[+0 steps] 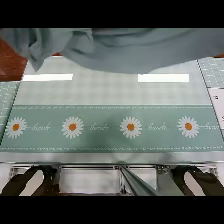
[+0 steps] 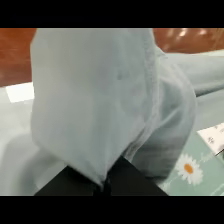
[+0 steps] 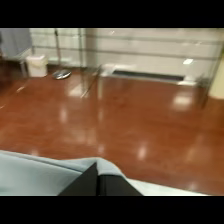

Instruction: Fold the shirts.

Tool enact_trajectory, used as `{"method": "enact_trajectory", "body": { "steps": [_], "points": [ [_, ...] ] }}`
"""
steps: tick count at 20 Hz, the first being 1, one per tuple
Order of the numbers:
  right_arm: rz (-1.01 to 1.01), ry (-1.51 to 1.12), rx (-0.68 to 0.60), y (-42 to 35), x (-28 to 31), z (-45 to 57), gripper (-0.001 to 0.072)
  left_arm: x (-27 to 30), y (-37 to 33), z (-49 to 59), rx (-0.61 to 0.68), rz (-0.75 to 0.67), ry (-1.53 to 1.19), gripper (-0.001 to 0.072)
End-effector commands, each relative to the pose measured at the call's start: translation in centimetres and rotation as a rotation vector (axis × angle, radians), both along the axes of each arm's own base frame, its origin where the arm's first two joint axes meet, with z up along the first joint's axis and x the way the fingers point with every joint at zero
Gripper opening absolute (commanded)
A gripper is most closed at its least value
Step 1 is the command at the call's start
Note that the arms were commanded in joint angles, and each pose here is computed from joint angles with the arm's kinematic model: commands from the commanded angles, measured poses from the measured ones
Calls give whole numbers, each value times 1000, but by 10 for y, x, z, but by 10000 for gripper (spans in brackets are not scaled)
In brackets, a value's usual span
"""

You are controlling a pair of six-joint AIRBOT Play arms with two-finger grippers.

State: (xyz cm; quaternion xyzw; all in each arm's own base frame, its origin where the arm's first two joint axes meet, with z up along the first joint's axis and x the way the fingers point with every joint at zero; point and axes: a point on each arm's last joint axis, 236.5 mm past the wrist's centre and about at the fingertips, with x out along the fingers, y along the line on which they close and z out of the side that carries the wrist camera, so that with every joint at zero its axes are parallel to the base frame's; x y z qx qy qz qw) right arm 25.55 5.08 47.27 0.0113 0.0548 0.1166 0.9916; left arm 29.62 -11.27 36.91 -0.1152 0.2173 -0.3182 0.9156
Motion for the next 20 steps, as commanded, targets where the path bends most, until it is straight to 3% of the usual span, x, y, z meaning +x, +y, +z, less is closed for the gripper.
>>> {"method": "enact_trajectory", "body": {
  "steps": [1,5,10,15,20],
  "points": [
    [-120,-45,-69,-17,-73,9,18,-56,11,-9,177,87,-4,17],
    [-143,131,-51,-20,-96,-34,18,-98,-10,-62,229,5,75,18],
    [-15,395,15,2,-54,-120,18,-126,-30,-216,200,-130,486,17],
    [64,555,153,11,44,-216,18,-79,-16,-337,97,71,627,18],
    [149,713,331,23,161,-306,18,-20,3,-392,64,236,700,18]
  ]
}}
